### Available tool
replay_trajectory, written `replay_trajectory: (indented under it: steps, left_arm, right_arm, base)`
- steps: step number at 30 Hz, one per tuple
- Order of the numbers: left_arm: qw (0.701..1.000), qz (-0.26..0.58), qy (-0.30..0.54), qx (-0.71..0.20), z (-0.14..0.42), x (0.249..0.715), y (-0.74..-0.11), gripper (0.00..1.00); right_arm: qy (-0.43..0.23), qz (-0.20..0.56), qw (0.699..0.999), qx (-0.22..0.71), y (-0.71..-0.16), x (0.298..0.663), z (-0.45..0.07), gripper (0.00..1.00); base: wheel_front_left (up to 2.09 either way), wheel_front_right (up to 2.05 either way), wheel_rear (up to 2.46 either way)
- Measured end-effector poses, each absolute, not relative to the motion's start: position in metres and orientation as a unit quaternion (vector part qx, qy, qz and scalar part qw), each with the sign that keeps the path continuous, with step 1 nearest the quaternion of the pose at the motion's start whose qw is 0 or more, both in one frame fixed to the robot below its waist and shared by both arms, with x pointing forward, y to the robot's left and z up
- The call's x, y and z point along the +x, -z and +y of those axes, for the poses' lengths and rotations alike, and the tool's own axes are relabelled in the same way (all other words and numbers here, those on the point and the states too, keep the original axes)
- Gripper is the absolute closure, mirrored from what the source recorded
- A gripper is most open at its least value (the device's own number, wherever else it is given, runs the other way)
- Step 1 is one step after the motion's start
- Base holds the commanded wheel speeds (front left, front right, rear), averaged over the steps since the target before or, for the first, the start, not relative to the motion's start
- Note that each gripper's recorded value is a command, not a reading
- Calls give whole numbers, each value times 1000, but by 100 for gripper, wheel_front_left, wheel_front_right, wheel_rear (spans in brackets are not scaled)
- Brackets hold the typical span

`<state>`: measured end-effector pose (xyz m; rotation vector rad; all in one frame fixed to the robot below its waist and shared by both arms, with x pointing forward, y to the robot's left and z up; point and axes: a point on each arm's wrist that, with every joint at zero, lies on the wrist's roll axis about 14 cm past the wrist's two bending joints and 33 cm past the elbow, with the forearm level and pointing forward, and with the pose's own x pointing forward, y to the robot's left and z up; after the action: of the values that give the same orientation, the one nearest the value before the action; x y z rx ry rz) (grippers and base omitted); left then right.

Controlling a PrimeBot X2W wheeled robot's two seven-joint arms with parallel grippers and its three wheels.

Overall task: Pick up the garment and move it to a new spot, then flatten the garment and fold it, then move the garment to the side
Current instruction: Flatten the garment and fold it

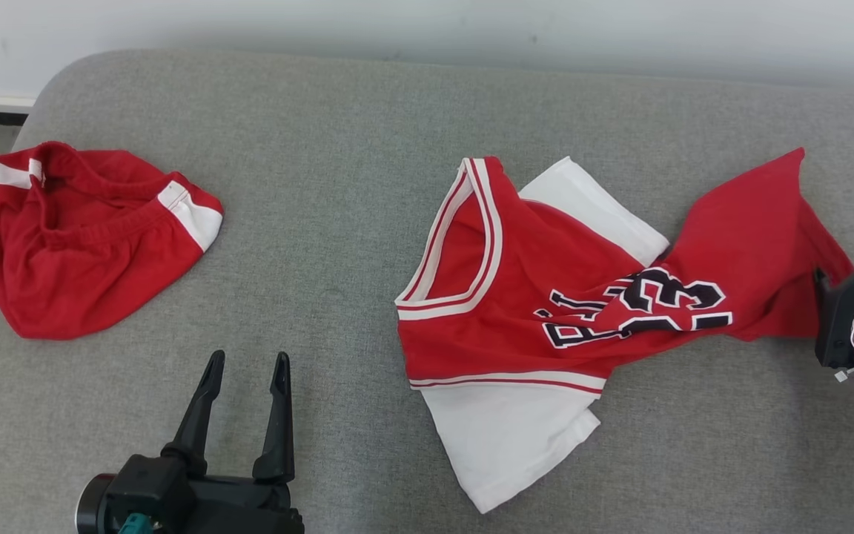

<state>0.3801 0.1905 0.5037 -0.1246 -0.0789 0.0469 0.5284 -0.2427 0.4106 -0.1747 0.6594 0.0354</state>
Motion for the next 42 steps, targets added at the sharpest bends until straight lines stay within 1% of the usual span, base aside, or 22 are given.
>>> replay_trajectory:
  steps: [16, 17, 18, 19, 20, 22, 23, 25, 26, 28, 30, 36, 39, 42]
  left_arm:
    - [998, -27, -31, -54, 197, 385, -495, 0]
    - [998, -26, -31, -54, 197, 385, -494, 0]
    - [998, -26, -31, -54, 197, 385, -494, 0]
    - [998, -26, -31, -54, 196, 386, -494, 0]
    - [998, -26, -30, -54, 195, 386, -494, 0]
    - [998, -27, -27, -54, 194, 388, -494, 0]
    - [998, -27, -26, -55, 193, 388, -495, 0]
    - [998, -28, -25, -55, 193, 388, -495, 0]
    - [998, -29, -25, -55, 192, 389, -496, 0]
    - [998, -29, -25, -55, 193, 389, -496, 0]
    - [998, -28, -26, -54, 193, 388, -496, 0]
    - [998, -31, -28, -52, 195, 387, -498, 0]
    - [998, -32, -29, -53, 195, 384, -498, 0]
    - [998, -37, -25, -54, 193, 382, -502, 0]
  right_arm:
    - [-36, 338, 937, -84, -390, 535, -232, 0]
    - [-40, 338, 936, -87, -389, 535, -230, 7]
    - [-43, 337, 936, -89, -389, 535, -228, 18]
    - [-46, 336, 936, -92, -388, 535, -227, 42]
    - [-49, 335, 936, -95, -388, 535, -225, 44]
    - [-53, 335, 936, -96, -388, 534, -223, 33]
    - [-54, 334, 936, -97, -388, 534, -222, 29]
    - [-55, 334, 936, -96, -388, 534, -221, 29]
    - [-56, 336, 935, -95, -387, 533, -221, 36]
    - [-56, 338, 935, -92, -387, 533, -220, 58]
    - [-58, 339, 934, -94, -387, 533, -218, 100]
    - [-56, 333, 937, -95, -391, 533, -221, 100]
    - [-51, 314, 944, -91, -400, 534, -223, 100]
    - [-42, 279, 959, -38, -417, 539, -219, 100]
  base:
    - [0, 0, 0]
    - [0, 0, 0]
    - [0, 0, 0]
    - [0, 0, 0]
    - [0, 0, 0]
    - [0, 0, 0]
    - [0, 0, 0]
    - [0, 0, 0]
    - [0, 0, 0]
    - [0, 0, 0]
    - [0, 0, 0]
    - [0, 0, 0]
    - [0, 0, 0]
    - [0, 0, 0]
